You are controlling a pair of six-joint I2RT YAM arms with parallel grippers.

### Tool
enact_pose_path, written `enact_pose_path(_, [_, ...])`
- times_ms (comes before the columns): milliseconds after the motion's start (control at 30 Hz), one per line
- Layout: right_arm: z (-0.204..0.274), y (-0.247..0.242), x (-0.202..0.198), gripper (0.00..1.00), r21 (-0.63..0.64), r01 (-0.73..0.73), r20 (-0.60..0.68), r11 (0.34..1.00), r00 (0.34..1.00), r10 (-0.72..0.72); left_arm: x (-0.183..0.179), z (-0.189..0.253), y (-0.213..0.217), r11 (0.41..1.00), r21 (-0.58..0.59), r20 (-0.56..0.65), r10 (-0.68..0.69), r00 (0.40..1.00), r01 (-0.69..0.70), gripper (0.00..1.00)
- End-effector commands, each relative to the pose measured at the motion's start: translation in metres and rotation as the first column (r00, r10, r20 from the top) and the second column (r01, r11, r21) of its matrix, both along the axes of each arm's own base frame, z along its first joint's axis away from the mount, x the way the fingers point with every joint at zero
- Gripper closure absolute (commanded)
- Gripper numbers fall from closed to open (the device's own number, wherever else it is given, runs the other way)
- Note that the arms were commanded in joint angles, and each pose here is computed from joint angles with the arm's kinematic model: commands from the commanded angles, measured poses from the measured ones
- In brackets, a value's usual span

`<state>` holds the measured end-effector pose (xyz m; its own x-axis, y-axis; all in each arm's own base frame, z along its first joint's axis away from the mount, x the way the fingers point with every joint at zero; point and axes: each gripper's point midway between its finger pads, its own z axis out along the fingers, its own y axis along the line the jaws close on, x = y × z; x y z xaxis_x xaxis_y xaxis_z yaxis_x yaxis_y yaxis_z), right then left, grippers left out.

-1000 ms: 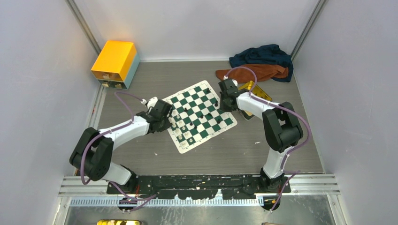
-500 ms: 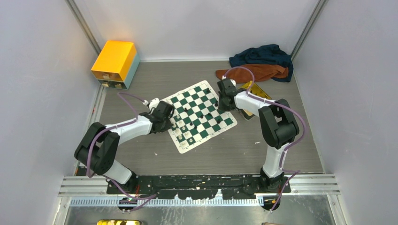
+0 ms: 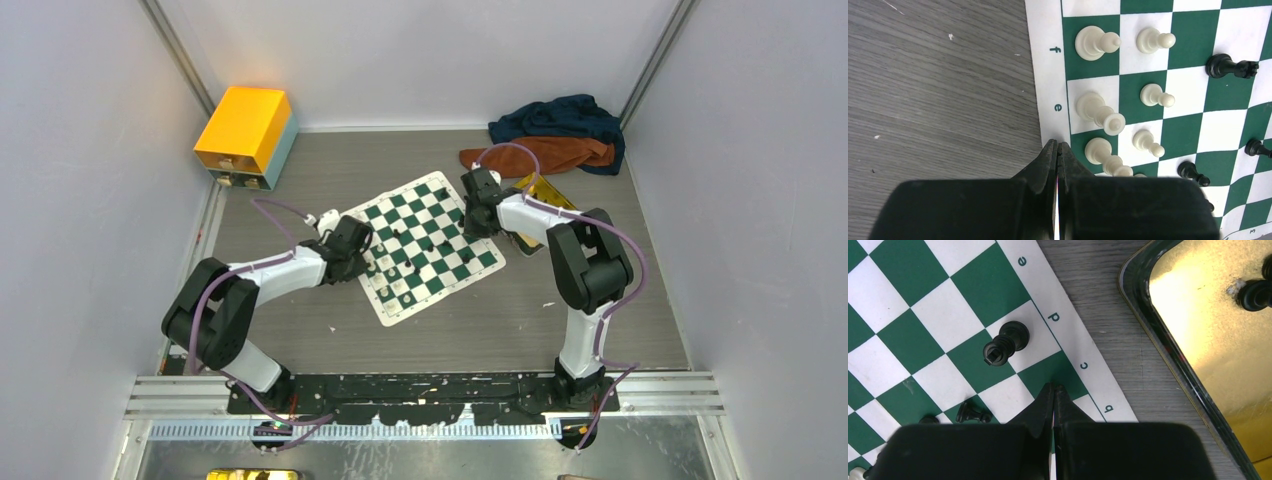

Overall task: Set up the chess pieces on the board
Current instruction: Adjust the chessboard at the center of the board.

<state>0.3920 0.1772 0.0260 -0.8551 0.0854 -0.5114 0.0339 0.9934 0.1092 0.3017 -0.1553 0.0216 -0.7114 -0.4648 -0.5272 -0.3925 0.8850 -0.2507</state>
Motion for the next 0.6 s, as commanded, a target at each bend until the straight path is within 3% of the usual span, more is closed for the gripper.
enact_pose_path(0, [0.013, 0.007, 0.014, 0.99, 0.017, -0.01, 0.054, 1.0, 0.998, 0.009, 0.001, -0.01, 0.005, 0.999, 0.017, -0.004, 0.039, 0.999, -0.039, 1.0])
enact_pose_path(567, [0.005, 0.005, 0.002, 0.99, 0.02, -0.009, 0.022, 1.0, 1.0, 0.008, -0.031, -0.006, 0.035, 0.99, 0.094, -0.061, 0.115, 0.991, -0.109, 1.0])
